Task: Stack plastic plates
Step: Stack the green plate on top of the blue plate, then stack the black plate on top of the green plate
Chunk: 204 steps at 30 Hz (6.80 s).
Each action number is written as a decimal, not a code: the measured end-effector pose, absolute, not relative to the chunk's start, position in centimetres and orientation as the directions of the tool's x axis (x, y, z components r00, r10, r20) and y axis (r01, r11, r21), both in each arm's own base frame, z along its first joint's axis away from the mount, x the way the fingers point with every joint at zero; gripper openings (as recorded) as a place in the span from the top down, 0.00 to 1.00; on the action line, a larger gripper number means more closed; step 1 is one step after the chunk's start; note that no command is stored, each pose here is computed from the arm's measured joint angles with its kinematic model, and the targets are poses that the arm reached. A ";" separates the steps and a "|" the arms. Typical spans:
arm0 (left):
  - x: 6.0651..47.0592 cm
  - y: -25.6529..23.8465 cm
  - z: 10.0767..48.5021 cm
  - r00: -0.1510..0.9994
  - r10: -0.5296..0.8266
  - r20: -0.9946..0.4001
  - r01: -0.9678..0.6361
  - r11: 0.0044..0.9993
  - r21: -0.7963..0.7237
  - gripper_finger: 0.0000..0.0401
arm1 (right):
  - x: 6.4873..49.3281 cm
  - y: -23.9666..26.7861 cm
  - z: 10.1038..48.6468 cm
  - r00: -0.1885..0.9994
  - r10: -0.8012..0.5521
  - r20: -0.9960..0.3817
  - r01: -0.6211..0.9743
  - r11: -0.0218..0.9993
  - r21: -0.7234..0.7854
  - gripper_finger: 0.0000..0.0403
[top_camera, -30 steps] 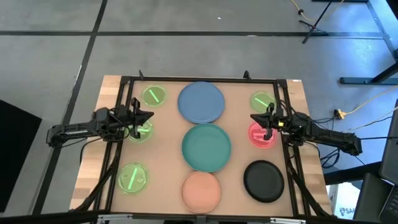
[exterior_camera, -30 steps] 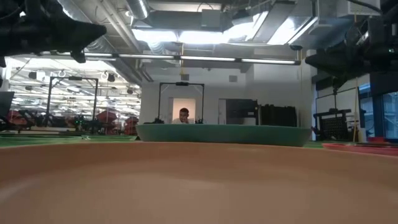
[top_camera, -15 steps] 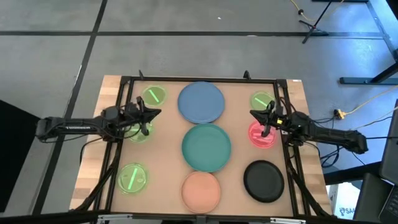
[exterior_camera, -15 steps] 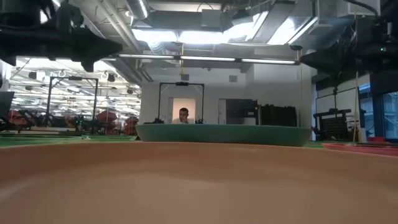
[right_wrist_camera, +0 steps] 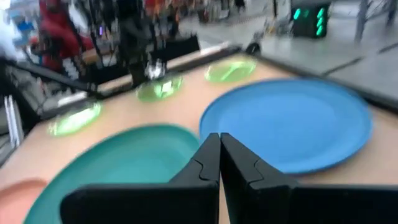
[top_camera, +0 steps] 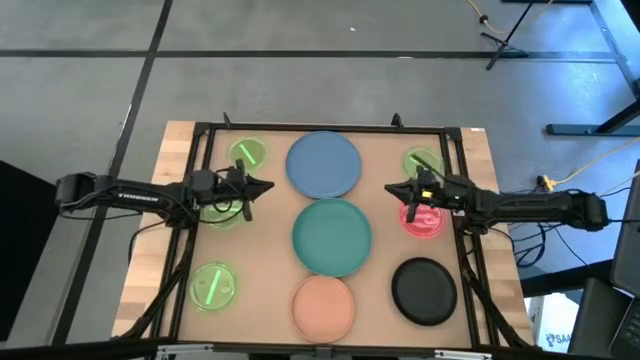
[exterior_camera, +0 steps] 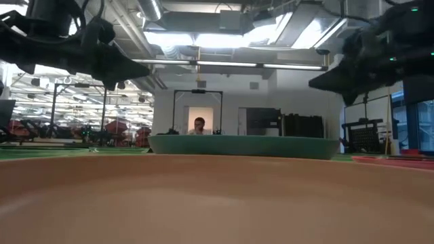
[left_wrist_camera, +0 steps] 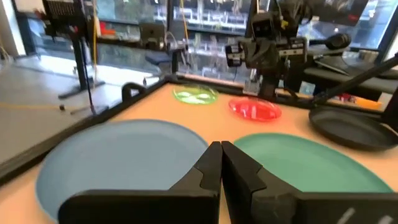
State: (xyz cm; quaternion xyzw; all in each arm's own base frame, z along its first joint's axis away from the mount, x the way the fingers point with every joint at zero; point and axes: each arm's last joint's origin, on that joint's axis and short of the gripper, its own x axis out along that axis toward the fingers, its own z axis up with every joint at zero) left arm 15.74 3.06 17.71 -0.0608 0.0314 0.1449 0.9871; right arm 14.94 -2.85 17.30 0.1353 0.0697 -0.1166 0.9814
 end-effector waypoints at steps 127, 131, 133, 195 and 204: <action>16.7 3.0 18.0 0.940 0.336 -0.066 -0.342 0.921 -0.186 0.99 | 29.6 -23.6 19.1 0.673 -0.301 -0.675 0.611 0.741 0.279 0.69; 16.7 2.9 18.0 0.946 0.317 -0.066 -0.324 0.927 -0.190 0.99 | 28.4 -22.5 22.1 0.692 -0.289 -0.662 0.580 0.768 0.271 0.58; 16.7 2.8 18.0 0.956 0.286 -0.067 -0.294 0.936 -0.191 0.99 | 27.5 -21.5 23.8 0.694 -0.269 -0.668 0.558 0.787 0.263 0.54; 22.8 -3.7 17.0 0.979 0.045 -0.200 -0.067 0.992 -0.104 0.63 | 18.9 12.1 18.9 0.201 0.080 -0.976 -0.100 0.993 0.060 0.52; 23.7 -3.7 15.8 0.966 0.049 -0.255 -0.075 0.993 -0.091 0.63 | 18.8 11.9 18.4 0.202 0.078 -0.976 -0.057 0.996 0.068 0.52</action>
